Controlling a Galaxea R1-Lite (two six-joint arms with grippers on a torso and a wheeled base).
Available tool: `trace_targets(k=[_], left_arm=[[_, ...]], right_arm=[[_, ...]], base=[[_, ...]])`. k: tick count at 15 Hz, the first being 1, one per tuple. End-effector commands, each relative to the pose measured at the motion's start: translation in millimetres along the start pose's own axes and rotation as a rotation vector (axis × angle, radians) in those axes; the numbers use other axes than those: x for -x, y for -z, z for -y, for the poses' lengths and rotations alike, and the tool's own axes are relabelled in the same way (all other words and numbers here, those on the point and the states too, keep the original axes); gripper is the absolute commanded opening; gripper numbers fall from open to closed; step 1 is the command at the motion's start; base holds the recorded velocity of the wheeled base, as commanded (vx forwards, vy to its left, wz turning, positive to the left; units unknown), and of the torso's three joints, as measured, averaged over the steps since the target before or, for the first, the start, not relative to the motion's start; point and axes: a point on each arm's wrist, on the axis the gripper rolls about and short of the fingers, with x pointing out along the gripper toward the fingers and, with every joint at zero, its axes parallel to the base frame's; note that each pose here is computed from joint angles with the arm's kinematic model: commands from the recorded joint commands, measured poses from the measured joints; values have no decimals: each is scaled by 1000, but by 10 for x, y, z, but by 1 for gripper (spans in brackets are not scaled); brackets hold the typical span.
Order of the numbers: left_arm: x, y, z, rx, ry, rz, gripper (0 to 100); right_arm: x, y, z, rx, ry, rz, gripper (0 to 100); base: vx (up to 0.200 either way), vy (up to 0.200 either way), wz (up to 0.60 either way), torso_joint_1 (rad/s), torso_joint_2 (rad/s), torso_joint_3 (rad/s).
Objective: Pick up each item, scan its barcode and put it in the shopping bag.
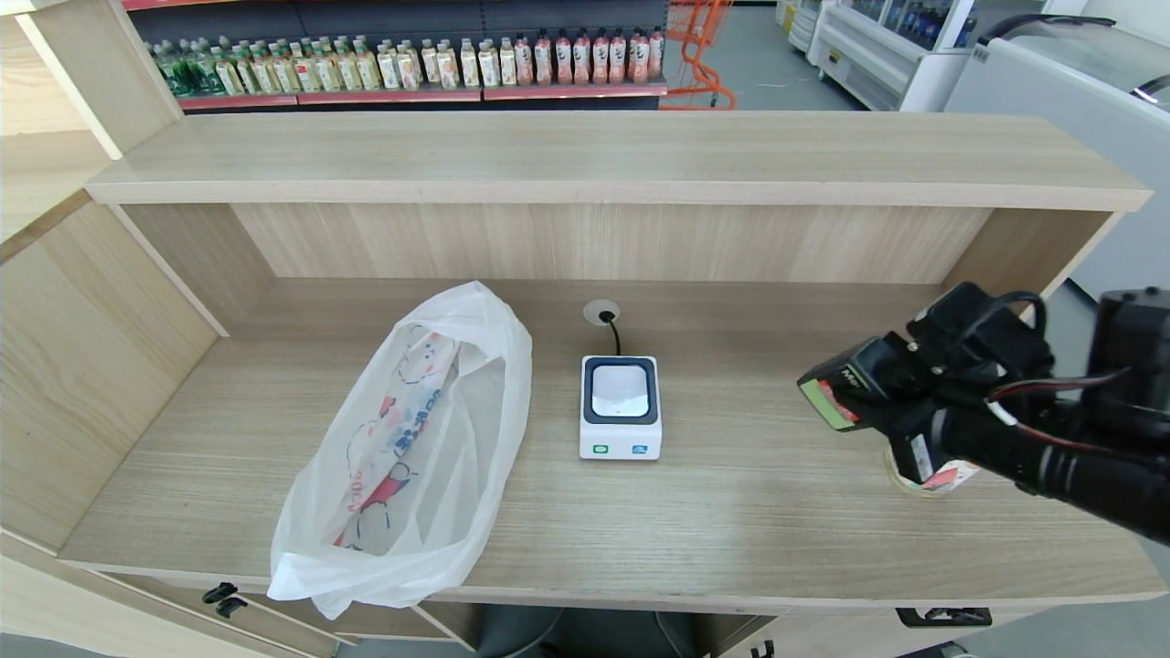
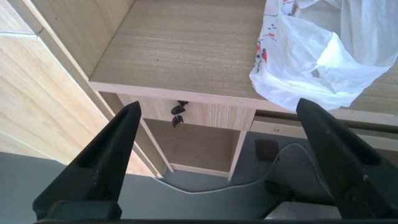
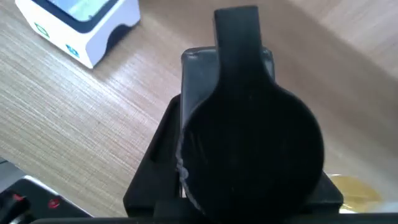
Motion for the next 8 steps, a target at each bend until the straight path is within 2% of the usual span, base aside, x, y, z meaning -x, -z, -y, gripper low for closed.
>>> trace_targets(k=[1, 2, 4, 5, 7, 8], left_arm=[[0, 0, 0, 0, -1, 0, 100], [0, 0, 0, 0, -1, 0, 100], [0, 0, 0, 0, -1, 0, 100], [0, 0, 0, 0, -1, 0, 100], [0, 0, 0, 0, -1, 0, 100], [0, 0, 0, 0, -1, 0, 100]], right_arm=[[605, -151, 149, 354, 44, 194, 0], [660, -126, 184, 574, -7, 265, 0], [637, -139, 181, 1169, -108, 577, 0], [582, -65, 115, 1381, -124, 684, 0], [542, 23, 33, 1685, -81, 828, 0], [448, 39, -65, 1745, -110, 923, 0]], base=[[0, 0, 0, 0, 0, 0], [0, 0, 0, 0, 0, 0], [0, 0, 0, 0, 0, 0], [0, 0, 0, 0, 0, 0], [0, 0, 0, 0, 0, 0], [0, 0, 0, 0, 0, 0]])
